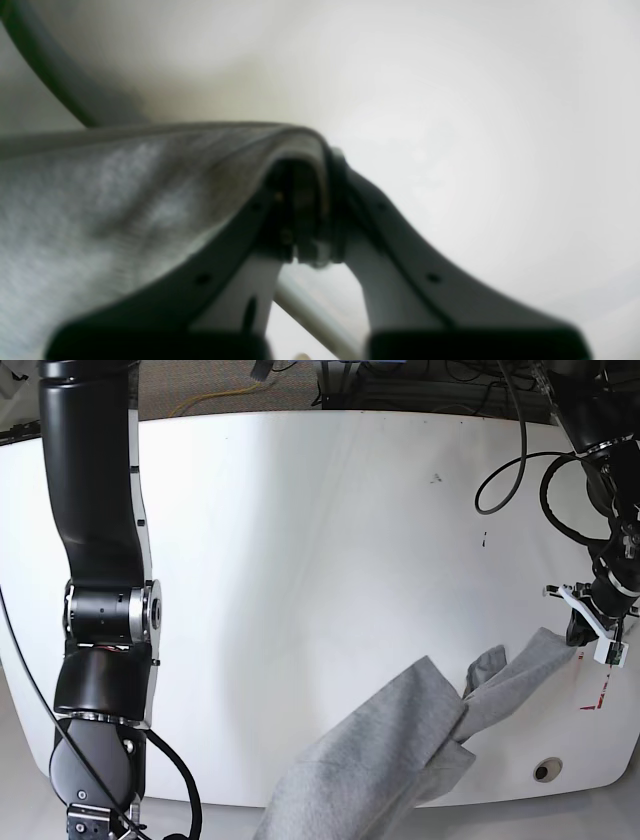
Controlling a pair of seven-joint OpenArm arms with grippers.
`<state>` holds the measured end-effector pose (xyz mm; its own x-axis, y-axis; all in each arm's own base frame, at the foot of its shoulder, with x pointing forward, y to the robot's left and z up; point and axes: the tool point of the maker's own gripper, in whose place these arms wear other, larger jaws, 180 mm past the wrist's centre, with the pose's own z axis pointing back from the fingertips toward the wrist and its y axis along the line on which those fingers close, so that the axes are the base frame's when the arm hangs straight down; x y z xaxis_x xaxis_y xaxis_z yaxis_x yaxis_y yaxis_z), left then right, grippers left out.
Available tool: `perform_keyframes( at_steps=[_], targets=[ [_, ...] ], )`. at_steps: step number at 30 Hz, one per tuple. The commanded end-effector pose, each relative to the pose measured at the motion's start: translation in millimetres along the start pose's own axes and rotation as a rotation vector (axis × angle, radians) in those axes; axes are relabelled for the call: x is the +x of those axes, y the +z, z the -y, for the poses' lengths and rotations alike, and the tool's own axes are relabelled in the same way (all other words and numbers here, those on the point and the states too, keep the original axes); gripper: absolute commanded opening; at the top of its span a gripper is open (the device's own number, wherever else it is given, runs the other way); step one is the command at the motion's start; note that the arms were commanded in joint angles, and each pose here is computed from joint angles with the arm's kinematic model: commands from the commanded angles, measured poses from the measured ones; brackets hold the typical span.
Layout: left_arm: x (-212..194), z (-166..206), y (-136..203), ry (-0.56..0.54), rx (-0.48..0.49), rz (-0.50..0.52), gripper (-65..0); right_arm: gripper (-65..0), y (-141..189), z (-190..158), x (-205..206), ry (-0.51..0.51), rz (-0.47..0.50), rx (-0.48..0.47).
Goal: Fold the T-shirt properly
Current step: 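Lift and stretch the shirt between both grippers, laying it down, then release and regrasp the shirt hem with the right gripper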
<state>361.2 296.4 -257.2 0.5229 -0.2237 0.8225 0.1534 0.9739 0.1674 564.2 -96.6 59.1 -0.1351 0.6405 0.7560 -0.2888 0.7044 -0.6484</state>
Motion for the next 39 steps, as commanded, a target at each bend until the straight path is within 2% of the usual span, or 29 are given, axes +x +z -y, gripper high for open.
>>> perform_keyframes(
  at_steps=[1, 10, 16, 20, 25, 31, 35, 37, 39],
  targets=[
    [5.7, -8.1, 7.5, -0.018, 0.025, 0.024, -64.7, -65.0, 8.9, 10.2, -8.2, -0.051, 0.021, -0.040],
    [-30.6, -0.1, 10.3, -0.014, 0.006, -0.060, -65.0, -65.0, 21.0, -51.3, -118.0, -0.193, -0.137, 0.020],
    [-61.8, -14.1, 24.8, 0.021, 0.046, -0.119, -64.9, -65.0, 49.3, -92.2, -205.5, -0.324, -0.274, 0.034],
    [-80.2, -11.3, 29.5, 0.020, 0.040, -0.163, -64.9, -65.0, 74.3, -116.8, -260.9, -0.434, -0.364, 0.037],
    [-96.9, -7.3, 33.8, 0.020, 0.031, -0.203, -64.7, -65.0, 100.4, -147.9, -298.3, -0.592, -0.390, 0.065],
    [-104.1, -6.0, 36.1, 0.021, 0.029, -0.221, -64.7, -64.4, 121.2, -167.4, -321.3, -0.705, -0.461, 0.104],
    [-102.0, -3.9, 39.5, 0.005, 0.029, -0.216, -64.7, -46.1, 128.0, -170.7, -327.6, -0.783, -0.467, 0.115],
    [-96.9, -2.0, 40.5, -0.008, 0.028, -0.204, -64.7, -33.0, 132.4, -174.9, -335.1, -0.842, -0.481, 0.126],
    [-98.3, -0.5, 41.7, -0.013, 0.026, -0.209, -64.7, -25.4, 138.0, -172.1, -339.2, -0.880, -0.485, 0.120]
  ],
)
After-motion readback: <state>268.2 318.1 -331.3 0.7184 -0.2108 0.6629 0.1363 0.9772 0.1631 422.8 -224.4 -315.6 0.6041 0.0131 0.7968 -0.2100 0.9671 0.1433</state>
